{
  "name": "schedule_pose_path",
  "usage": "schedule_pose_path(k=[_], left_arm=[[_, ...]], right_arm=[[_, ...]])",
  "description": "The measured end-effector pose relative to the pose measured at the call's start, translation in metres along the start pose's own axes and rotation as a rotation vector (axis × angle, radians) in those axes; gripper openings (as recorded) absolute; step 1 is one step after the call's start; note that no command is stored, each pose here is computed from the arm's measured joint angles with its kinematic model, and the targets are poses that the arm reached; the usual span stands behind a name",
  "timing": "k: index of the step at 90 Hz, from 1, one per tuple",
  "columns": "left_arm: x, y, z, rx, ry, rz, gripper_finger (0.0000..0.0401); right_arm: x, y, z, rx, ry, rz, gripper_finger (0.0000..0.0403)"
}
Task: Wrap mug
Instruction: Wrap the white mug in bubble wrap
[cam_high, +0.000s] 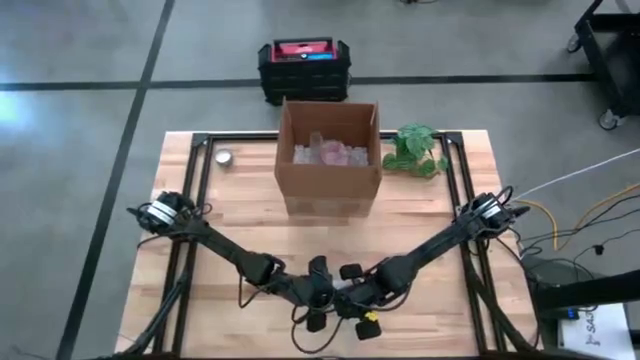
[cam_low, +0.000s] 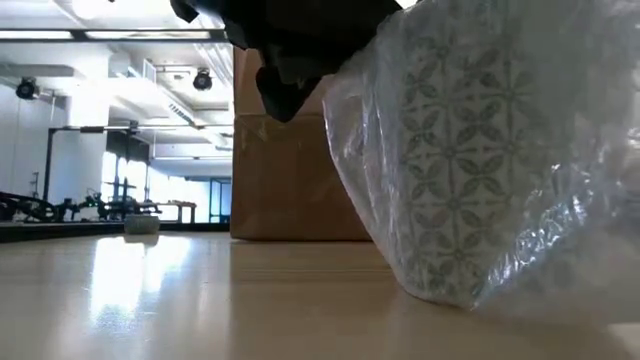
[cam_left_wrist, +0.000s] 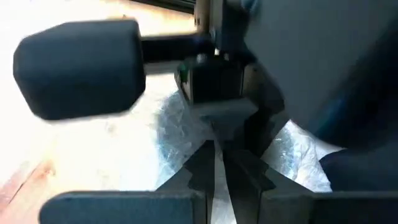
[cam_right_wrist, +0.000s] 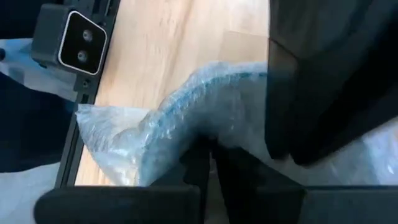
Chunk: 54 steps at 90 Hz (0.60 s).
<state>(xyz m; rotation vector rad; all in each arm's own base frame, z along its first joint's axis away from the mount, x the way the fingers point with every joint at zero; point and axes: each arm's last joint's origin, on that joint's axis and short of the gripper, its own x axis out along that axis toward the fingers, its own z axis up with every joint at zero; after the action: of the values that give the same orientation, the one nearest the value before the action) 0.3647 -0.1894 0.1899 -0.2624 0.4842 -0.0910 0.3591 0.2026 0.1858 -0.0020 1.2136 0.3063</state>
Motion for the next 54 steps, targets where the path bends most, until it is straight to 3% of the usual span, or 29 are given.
schedule_pose_path(k=[17, 27, 39, 54], left_arm=[[0.000, 0.000, 0.000, 0.000, 0.000, 0.000, 0.0022], [0.000, 0.000, 0.000, 0.000, 0.001, -0.001, 0.0022], [0.000, 0.000, 0.000, 0.000, 0.000, -0.001, 0.0023], [0.000, 0.000, 0.000, 0.000, -0.001, 0.002, 0.0023]], right_arm=[[-0.042, 0.003, 0.003, 0.006, -0.084, 0.019, 0.0018], [-0.052, 0.000, 0.001, 0.010, -0.092, -0.066, 0.0018], [-0.050, -0.005, -0.003, 0.029, -0.097, -0.172, 0.0018], [-0.018, -0.010, -0.011, 0.041, -0.035, -0.200, 0.0018]])
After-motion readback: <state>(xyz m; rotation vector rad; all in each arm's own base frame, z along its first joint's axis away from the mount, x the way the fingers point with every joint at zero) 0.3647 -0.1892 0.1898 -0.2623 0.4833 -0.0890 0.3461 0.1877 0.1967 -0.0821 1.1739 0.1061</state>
